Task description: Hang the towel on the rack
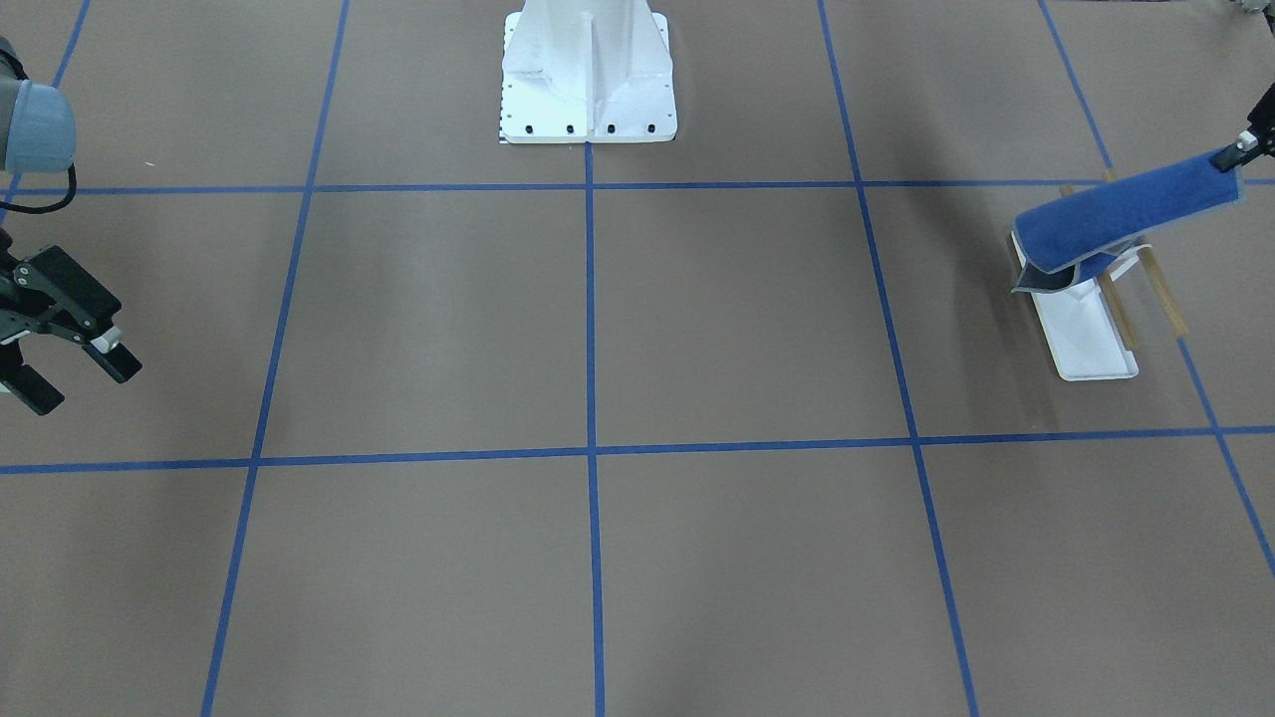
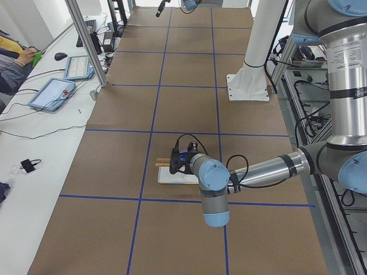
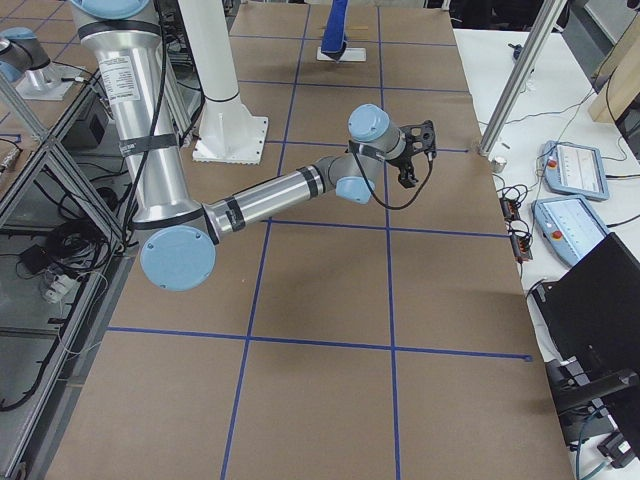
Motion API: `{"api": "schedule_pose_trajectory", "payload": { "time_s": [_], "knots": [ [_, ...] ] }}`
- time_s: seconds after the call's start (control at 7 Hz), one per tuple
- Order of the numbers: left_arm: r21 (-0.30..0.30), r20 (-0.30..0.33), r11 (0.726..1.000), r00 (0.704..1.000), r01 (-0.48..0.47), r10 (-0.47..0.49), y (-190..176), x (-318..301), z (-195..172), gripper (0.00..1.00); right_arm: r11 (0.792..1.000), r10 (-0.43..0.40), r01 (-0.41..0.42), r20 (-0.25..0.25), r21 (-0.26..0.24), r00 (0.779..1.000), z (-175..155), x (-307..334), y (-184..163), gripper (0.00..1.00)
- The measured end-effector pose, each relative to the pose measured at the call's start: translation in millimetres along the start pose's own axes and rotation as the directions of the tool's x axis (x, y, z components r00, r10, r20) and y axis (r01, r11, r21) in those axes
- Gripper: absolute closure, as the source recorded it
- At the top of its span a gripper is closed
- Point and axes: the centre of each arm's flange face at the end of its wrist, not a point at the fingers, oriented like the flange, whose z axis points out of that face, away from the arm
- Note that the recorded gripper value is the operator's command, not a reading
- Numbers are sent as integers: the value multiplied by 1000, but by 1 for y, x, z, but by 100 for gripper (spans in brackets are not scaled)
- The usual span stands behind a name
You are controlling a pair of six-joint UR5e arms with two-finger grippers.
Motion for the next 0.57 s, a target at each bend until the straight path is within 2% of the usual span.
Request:
{"api": "schedule_pose_trajectory", "payload": {
  "time_s": [0.57],
  "knots": [
    [54, 51, 990, 990, 129, -132, -15, -39, -8, 100, 1000, 8, -8, -18, -2, 1000, 1, 2, -2, 0]
  ]
}}
